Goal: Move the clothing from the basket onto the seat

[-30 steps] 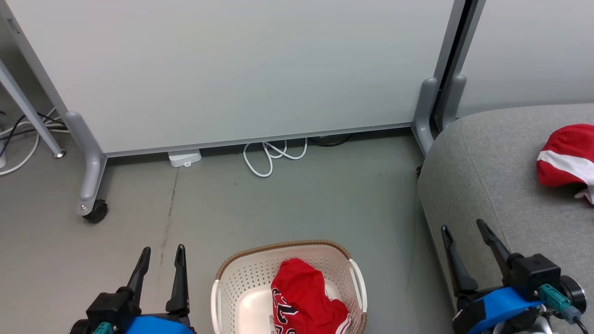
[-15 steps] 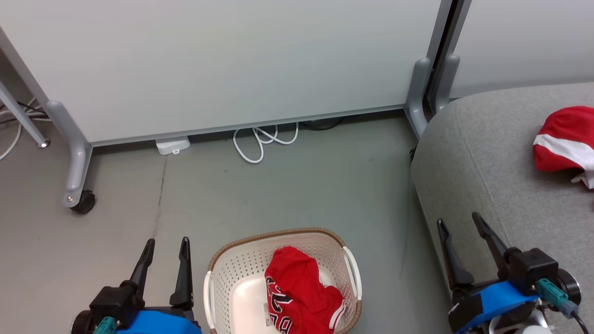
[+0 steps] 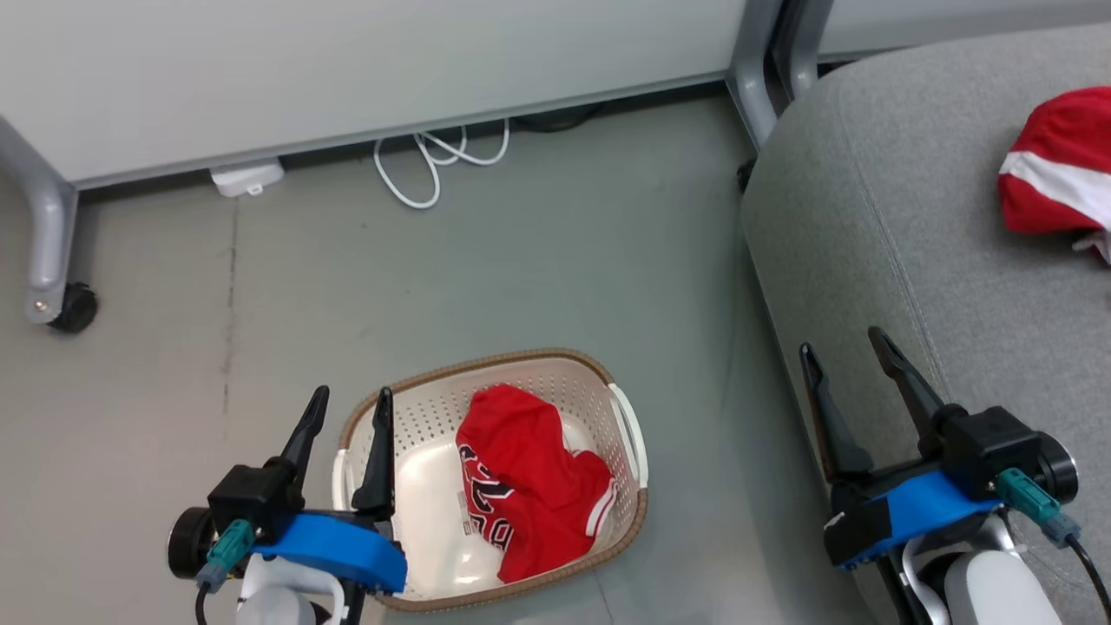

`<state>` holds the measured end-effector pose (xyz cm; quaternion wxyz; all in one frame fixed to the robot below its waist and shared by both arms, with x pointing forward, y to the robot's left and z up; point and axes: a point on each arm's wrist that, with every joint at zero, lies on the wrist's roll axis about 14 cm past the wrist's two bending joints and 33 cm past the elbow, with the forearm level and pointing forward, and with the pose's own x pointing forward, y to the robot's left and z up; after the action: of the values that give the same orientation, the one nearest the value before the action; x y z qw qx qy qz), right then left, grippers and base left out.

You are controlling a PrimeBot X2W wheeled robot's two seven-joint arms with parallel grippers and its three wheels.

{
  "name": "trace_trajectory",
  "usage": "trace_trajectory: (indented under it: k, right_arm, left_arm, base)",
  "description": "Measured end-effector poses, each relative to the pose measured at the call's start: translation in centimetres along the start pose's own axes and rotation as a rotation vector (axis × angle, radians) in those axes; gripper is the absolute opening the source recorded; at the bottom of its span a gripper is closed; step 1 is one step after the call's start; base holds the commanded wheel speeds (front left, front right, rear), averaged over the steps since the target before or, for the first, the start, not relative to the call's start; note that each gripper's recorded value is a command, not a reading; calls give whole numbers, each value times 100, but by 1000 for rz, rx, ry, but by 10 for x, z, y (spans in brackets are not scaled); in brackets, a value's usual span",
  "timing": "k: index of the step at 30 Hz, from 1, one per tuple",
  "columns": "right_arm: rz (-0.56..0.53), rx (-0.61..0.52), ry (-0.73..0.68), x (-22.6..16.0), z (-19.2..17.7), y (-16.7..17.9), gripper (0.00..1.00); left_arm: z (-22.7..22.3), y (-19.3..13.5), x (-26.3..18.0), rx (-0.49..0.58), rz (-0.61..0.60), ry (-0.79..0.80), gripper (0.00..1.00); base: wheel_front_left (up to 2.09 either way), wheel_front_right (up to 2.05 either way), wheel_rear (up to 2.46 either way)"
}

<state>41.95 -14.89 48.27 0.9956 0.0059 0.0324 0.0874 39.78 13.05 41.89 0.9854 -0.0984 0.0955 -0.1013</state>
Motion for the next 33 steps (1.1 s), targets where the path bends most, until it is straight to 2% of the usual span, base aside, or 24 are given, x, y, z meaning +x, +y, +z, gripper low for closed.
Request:
trace_trajectory:
  k: [7, 16, 23, 33]
  right_arm:
    - [-21, -7, 34, 15, -18, -12, 100]
    - [-48, -4, 87, 32, -49, -26, 100]
    - [-66, 9, 149, 38, -84, -35, 100]
    - [-70, 11, 210, 51, -124, -43, 100]
  left_arm:
    - [-42, -17, 38, -9, -81, 122, 100]
    - [-116, -25, 73, -16, -161, 323, 100]
    - [-183, -20, 83, -63, -152, 497, 100]
    - [-253, -7, 95, -122, -97, 646, 100]
  base:
    - [0, 0, 0]
    - [0, 0, 0]
    - [0, 0, 0]
    - [0, 0, 0]
